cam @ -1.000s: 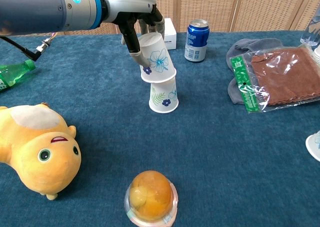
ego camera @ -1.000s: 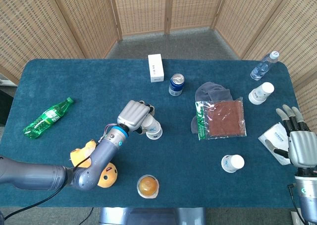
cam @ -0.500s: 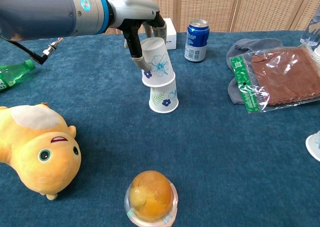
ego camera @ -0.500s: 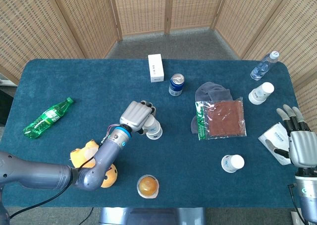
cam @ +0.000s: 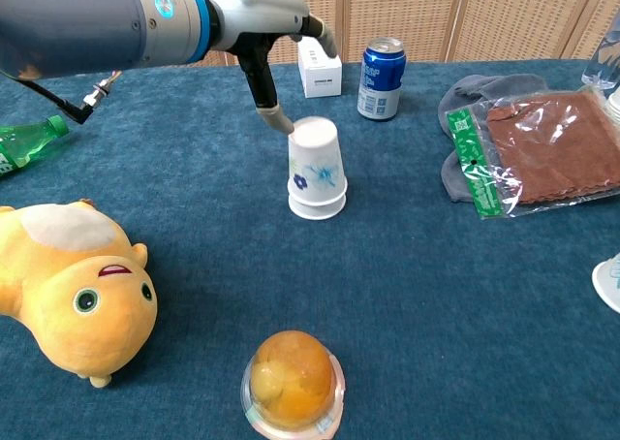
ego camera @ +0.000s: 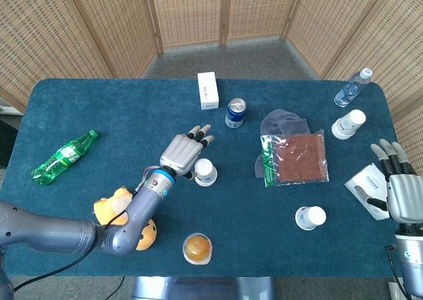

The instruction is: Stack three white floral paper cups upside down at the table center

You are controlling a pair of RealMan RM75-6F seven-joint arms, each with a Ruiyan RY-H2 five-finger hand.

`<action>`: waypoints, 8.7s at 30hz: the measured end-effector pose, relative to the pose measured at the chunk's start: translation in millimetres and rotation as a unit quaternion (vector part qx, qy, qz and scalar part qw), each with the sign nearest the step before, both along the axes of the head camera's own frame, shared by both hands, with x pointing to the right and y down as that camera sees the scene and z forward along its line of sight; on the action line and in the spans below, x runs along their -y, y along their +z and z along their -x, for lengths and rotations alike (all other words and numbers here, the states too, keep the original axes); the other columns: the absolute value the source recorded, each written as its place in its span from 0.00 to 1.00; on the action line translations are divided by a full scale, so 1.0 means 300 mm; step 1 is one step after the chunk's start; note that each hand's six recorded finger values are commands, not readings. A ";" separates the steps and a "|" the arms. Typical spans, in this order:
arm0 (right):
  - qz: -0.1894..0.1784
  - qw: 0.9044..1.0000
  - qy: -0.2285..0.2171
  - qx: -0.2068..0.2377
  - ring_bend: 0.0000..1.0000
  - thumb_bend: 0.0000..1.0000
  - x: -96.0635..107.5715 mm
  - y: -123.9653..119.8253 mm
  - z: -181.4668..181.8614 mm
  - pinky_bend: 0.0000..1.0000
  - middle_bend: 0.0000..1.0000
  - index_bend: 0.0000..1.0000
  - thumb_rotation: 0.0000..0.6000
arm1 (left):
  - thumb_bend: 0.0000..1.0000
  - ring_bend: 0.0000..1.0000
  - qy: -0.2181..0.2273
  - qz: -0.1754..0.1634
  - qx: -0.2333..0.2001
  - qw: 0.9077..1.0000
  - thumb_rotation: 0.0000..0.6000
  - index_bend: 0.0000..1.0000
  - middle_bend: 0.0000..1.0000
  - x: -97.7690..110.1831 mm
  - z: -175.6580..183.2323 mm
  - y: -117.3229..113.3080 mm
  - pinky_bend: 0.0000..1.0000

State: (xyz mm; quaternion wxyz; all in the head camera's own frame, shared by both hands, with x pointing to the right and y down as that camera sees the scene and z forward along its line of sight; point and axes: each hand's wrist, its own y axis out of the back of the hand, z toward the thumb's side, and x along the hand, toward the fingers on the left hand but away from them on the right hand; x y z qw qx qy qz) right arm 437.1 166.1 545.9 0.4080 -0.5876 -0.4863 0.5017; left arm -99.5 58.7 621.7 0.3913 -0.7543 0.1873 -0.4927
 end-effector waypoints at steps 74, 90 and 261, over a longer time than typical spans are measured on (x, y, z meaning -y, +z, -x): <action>0.279 0.943 -0.181 0.008 0.00 0.25 -0.220 0.279 0.232 0.25 0.03 0.11 1.00 | 0.23 0.00 -0.203 -0.008 -0.041 0.978 1.00 0.00 0.00 -0.440 1.096 -0.399 0.03; 0.266 0.947 -0.179 0.018 0.05 0.30 -0.236 0.328 0.210 0.44 0.21 0.24 1.00 | 0.22 0.00 -0.201 -0.008 -0.037 0.979 1.00 0.00 0.00 -0.444 1.092 -0.397 0.03; 0.080 0.984 -0.148 0.054 0.00 0.33 0.131 0.108 0.253 0.39 0.17 0.15 1.00 | 0.23 0.00 -0.174 -0.007 -0.048 0.983 1.00 0.00 0.00 -0.491 1.072 -0.381 0.05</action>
